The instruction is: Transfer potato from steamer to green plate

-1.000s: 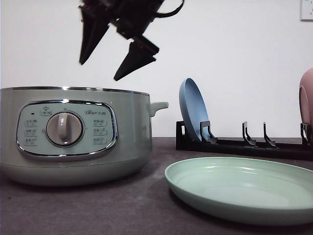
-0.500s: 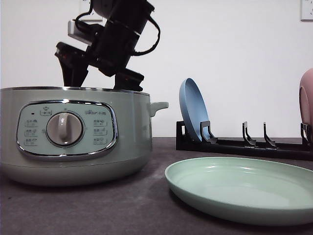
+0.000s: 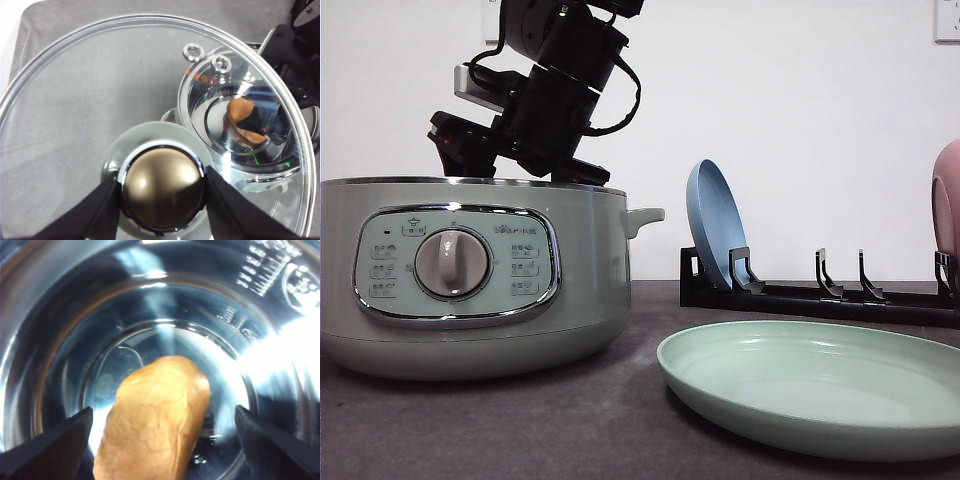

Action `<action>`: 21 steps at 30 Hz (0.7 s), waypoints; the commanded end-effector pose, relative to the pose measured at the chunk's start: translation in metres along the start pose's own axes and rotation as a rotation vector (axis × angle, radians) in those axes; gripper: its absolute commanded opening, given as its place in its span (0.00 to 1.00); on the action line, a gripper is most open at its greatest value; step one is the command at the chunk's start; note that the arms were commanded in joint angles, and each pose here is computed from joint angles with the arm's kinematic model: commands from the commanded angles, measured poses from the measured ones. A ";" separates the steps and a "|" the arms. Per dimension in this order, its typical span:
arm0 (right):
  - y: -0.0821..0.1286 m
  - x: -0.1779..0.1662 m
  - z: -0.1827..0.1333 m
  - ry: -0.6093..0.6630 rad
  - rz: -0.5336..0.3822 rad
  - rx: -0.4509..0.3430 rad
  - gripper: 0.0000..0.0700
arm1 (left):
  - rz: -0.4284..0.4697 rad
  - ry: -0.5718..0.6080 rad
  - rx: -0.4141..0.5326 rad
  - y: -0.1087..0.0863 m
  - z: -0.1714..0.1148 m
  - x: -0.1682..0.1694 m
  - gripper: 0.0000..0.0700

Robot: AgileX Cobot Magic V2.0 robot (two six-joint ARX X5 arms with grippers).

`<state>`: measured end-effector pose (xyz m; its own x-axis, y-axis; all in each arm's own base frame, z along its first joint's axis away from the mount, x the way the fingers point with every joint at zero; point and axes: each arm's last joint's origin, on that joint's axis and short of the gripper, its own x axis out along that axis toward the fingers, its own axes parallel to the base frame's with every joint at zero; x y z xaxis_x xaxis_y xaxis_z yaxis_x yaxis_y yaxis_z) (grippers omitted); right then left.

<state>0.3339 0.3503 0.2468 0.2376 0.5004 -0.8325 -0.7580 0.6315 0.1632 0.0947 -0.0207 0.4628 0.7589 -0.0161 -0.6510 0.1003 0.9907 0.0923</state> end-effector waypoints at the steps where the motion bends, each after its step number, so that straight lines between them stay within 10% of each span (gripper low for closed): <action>1: 0.005 0.006 0.003 -0.001 0.005 -0.014 0.82 | 0.011 -0.006 0.001 0.002 -0.001 -0.008 0.00; 21: 0.018 0.022 -0.005 0.063 -0.010 -0.037 0.79 | 0.009 -0.018 0.000 0.002 -0.003 -0.012 0.00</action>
<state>0.3225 0.3607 0.2363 0.2115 0.4590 -0.8629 -0.7678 0.6244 0.1439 0.0928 -0.0203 0.4633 0.7623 -0.0177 -0.6470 0.1003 0.9908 0.0911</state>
